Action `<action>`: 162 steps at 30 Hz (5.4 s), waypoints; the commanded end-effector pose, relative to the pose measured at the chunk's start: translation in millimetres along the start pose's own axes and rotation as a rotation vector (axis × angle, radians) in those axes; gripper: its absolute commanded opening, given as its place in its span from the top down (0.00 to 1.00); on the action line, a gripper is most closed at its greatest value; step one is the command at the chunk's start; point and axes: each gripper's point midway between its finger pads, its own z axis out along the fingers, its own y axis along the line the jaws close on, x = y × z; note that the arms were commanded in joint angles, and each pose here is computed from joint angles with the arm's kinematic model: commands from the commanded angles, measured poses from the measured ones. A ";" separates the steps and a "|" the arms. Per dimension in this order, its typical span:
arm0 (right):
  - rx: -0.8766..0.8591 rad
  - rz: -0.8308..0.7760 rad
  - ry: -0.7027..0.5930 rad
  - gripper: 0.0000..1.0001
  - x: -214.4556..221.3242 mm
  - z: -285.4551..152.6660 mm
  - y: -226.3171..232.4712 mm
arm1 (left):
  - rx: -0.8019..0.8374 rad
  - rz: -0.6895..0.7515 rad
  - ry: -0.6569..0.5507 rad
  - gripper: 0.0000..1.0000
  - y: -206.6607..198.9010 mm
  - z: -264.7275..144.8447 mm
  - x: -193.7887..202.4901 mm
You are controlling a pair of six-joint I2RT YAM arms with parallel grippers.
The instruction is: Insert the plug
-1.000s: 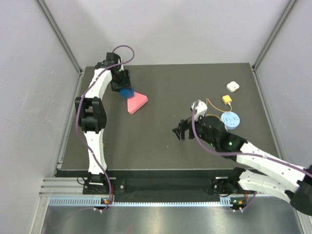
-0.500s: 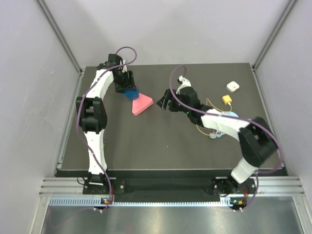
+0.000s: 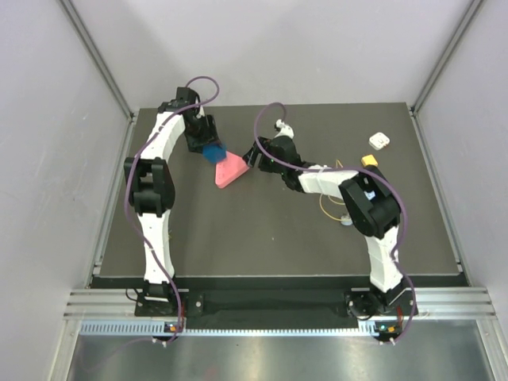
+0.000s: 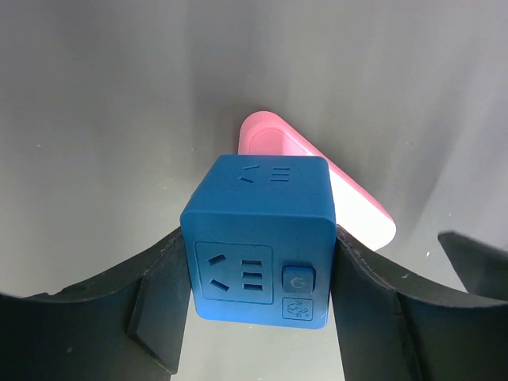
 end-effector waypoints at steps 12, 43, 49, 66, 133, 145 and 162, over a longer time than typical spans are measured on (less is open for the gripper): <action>-0.063 0.009 -0.057 0.32 -9.5 50.5 4.6 | -0.044 -0.045 0.045 1.00 5.0 10.2 5.5; -0.184 0.003 -0.020 0.72 9.0 42.1 13.8 | -0.036 0.233 0.065 1.00 -9.7 16.9 21.6; -0.229 -0.020 -0.040 0.60 -12.3 21.5 13.3 | -0.026 0.302 0.032 1.00 -14.6 -2.1 11.9; -0.375 -0.120 0.017 0.44 -21.6 -105.3 11.0 | 0.061 0.417 0.007 1.00 -32.2 -17.1 -3.6; -0.294 -0.182 -0.031 0.37 -36.8 -151.9 6.7 | -0.068 0.402 0.111 1.00 -32.8 50.7 48.8; -0.267 -0.157 -0.021 0.39 -33.8 -150.0 -0.7 | -0.067 0.308 0.155 1.00 -24.9 68.4 75.5; -0.266 -0.120 -0.019 0.42 -31.7 -151.0 -1.8 | -0.172 0.264 0.251 1.00 -9.1 99.5 126.8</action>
